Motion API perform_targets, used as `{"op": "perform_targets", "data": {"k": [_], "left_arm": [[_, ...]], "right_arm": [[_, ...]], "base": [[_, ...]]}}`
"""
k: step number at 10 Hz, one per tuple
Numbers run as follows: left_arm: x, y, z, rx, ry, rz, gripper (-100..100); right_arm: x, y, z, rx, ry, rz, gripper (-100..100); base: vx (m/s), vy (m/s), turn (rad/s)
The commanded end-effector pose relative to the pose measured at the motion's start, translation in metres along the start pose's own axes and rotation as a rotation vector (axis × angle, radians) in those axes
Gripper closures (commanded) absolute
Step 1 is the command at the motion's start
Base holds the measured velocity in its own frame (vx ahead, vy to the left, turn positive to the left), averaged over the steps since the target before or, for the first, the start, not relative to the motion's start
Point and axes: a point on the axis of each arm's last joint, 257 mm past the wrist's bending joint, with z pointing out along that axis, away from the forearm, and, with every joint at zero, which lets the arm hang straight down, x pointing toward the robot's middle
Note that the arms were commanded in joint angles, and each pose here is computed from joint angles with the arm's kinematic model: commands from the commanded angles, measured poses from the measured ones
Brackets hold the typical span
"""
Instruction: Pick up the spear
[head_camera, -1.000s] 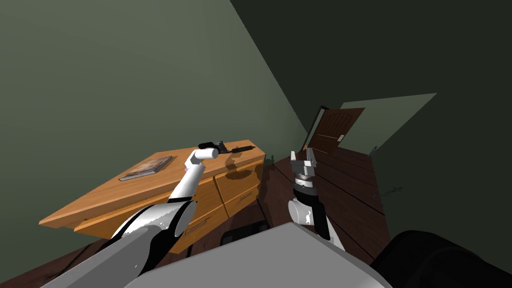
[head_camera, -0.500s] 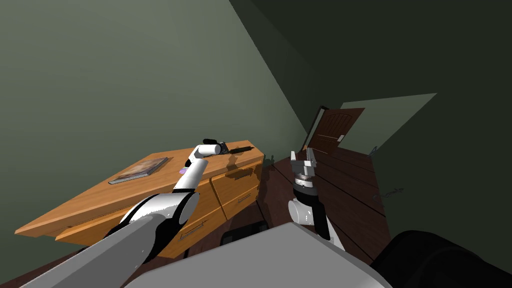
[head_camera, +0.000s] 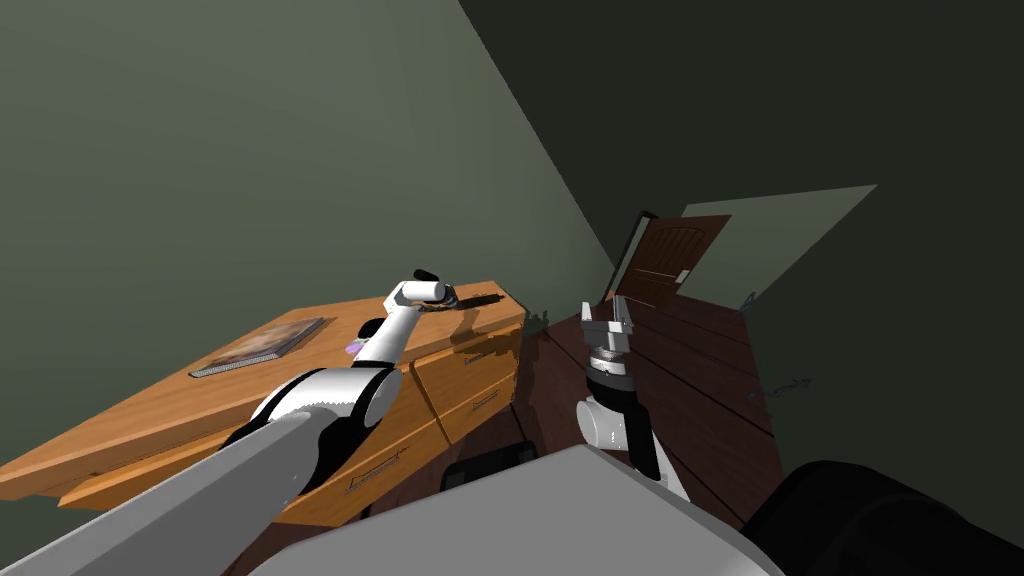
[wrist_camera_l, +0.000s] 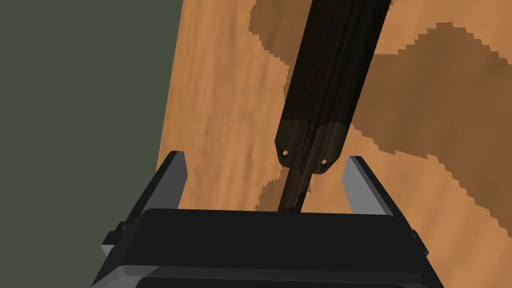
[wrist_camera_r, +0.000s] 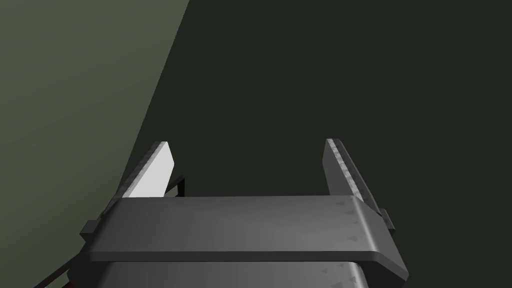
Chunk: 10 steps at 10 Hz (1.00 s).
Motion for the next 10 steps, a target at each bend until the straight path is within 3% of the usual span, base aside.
{"op": "perform_targets", "data": {"k": [1, 2, 5, 10], "left_arm": [[-0.004, 0.01, 0.002, -0.049, -0.029, 0.004, -100], [0.001, 0.006, -0.001, -0.072, -0.047, 0.021, -100], [-0.009, 0.022, -0.001, -0.155, -0.104, 0.031, -100], [-0.021, 0.035, -0.015, -0.288, -0.215, 0.069, -100]], "right_arm": [[0.0, 0.0, 0.0, 0.0, 0.0, 0.0, 0], [0.0, 0.0, 0.0, 0.0, 0.0, 0.0, 0], [0.0, 0.0, 0.0, 0.0, 0.0, 0.0, 0], [0.0, 0.0, 0.0, 0.0, 0.0, 0.0, 0]], "base": [[0.048, -0.044, 0.001], [0.069, -0.048, 0.0], [0.06, -0.057, 0.001], [0.063, -0.052, 0.001]]}}
